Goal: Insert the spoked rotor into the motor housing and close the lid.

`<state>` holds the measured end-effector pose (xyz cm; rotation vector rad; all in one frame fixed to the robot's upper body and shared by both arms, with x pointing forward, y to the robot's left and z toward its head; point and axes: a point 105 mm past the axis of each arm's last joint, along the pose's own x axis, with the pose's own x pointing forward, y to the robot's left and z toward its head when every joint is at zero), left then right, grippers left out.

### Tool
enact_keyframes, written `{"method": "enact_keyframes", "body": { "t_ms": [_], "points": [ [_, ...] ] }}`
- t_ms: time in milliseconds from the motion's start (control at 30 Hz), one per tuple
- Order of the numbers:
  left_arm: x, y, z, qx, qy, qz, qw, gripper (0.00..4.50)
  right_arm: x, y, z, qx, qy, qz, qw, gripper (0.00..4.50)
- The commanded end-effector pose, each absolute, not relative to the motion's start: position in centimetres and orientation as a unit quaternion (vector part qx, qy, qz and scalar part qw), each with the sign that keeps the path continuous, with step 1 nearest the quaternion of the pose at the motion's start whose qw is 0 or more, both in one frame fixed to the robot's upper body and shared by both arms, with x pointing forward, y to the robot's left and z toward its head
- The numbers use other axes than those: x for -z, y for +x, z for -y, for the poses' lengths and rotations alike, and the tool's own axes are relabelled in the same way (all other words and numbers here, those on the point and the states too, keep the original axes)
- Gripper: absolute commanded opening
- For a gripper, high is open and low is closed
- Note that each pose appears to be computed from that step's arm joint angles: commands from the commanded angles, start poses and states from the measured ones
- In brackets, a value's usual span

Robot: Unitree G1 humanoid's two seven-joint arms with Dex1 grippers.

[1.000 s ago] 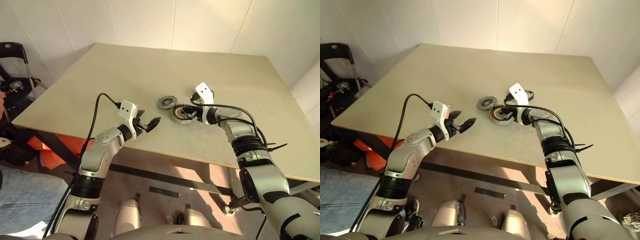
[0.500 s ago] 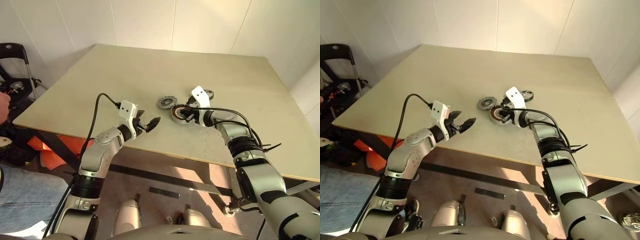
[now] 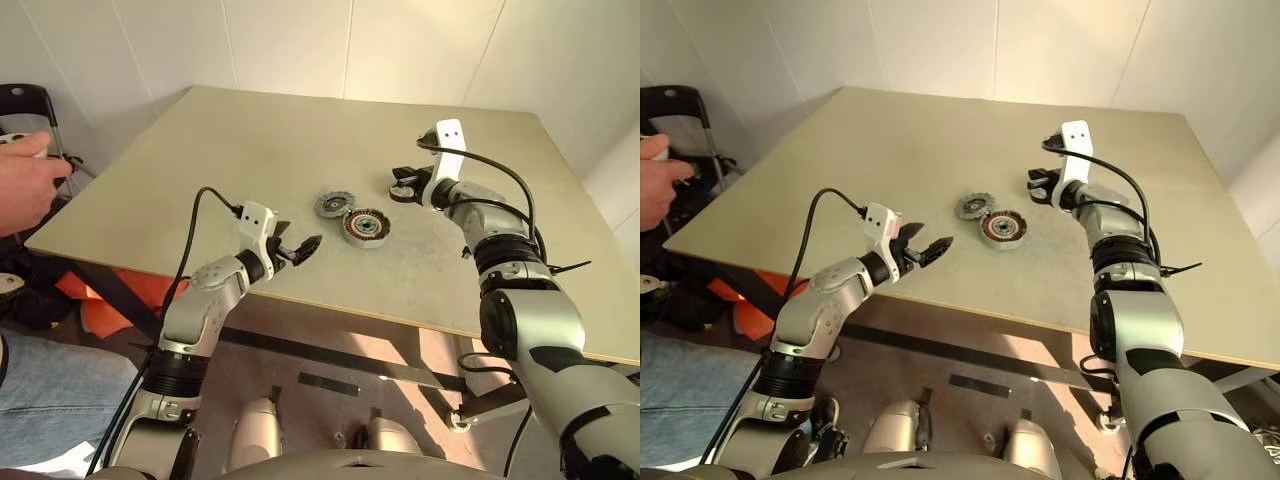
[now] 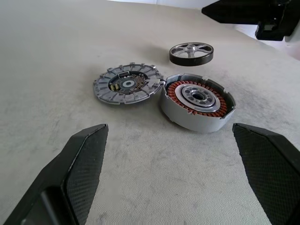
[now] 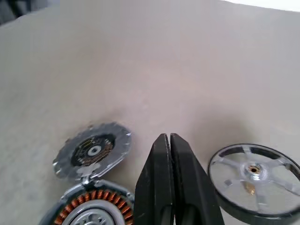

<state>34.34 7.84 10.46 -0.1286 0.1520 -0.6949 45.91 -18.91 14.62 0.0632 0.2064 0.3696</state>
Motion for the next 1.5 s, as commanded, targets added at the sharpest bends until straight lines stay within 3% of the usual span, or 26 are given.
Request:
{"method": "enact_keyframes", "body": {
  "t_ms": [33,100,267,533,733,1033,1500],
  "points": [
    [-11.6,34.4,-7.7,0.346,-0.053,-0.051,0.935,4.5,-15.3,46.6,22.1,-0.084,0.093,-0.091,0.988,0.95],
    [-11.6,34.4,-7.7,0.346,-0.052,-0.051,0.935,4.5,-15.1,46.7,23.1,-0.049,0.12,-0.096,0.987,1.57],
    [-11.5,34.4,-7.7,0.348,-0.046,-0.052,0.935,4.5,-15.2,46.7,24.6,0.015,0.247,-0.089,0.965,1.57],
    [-11.5,34.4,-7.9,0.348,-0.04,-0.054,0.935,4.5,-14.5,46.7,23.6,0.02,0.386,-0.101,0.917,1.57],
    [-11.7,34.4,-8.1,0.348,-0.035,-0.053,0.935,4.5,-11.9,46.4,22.2,0.037,0.414,-0.134,0.9,1.57],
    [-11.7,34.3,-8.4,0.344,-0.032,-0.053,0.937,4.5,-10.5,46.3,20.8,0.037,0.407,-0.153,0.9,1.57],
    [-11.6,34.2,-8.5,0.344,-0.028,-0.056,0.937,4.5,-10.2,46.3,20.9,0.063,0.437,-0.142,0.886,1.57]
  ]
}}
